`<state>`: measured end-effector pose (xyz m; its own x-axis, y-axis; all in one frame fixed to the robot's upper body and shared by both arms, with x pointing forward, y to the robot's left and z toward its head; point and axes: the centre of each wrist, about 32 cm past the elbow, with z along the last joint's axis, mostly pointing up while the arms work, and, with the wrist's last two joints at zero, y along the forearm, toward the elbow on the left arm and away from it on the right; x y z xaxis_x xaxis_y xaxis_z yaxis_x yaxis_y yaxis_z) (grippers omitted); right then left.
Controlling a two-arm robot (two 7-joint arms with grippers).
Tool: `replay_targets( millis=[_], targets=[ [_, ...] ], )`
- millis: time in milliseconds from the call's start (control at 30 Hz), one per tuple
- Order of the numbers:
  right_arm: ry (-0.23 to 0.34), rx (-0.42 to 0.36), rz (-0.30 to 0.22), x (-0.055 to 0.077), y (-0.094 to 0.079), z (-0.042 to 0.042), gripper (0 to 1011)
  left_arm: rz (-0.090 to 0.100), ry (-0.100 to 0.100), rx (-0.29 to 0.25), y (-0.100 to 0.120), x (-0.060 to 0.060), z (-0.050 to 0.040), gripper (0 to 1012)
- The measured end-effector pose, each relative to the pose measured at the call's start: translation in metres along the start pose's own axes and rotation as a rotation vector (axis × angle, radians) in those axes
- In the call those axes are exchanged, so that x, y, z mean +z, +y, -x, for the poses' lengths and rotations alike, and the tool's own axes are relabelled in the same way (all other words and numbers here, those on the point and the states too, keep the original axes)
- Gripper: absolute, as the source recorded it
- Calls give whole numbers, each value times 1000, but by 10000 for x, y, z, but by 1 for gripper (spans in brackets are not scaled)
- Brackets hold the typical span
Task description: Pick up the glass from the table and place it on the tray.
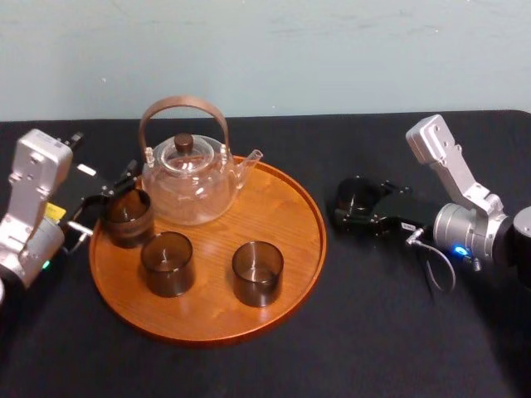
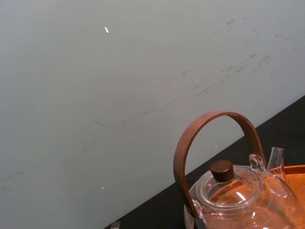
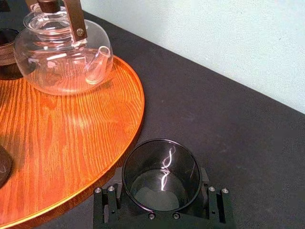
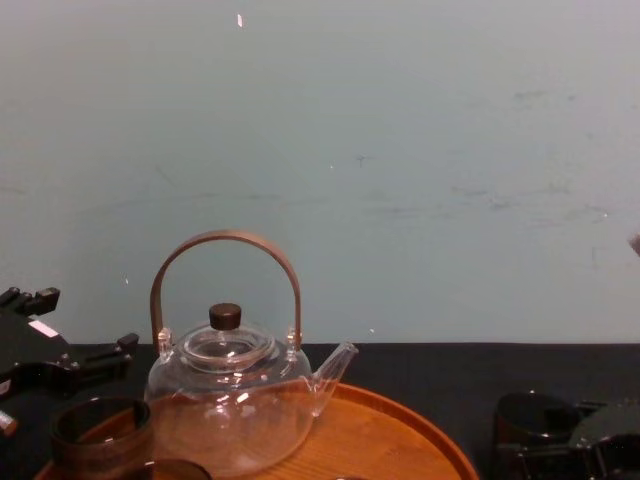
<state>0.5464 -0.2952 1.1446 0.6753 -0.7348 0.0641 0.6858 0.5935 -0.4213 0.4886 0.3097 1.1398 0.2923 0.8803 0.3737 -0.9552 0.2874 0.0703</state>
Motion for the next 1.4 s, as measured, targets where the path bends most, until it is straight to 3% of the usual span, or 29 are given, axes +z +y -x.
replay_targets(
  millis=[500, 967, 1133, 1400],
  targets=[
    [4, 5, -12, -7, -52, -13, 904, 0, 0, 0, 0, 0, 0, 1001],
    [-63, 25, -98, 250, -331, -86, 904, 0, 0, 0, 0, 0, 0, 1001],
    [-91, 58, -121, 340, -304, -79, 904, 0, 0, 0, 0, 0, 0, 1001],
    [-134, 144, -148, 476, -106, -6, 904, 0, 0, 0, 0, 0, 0, 1001]
  ],
)
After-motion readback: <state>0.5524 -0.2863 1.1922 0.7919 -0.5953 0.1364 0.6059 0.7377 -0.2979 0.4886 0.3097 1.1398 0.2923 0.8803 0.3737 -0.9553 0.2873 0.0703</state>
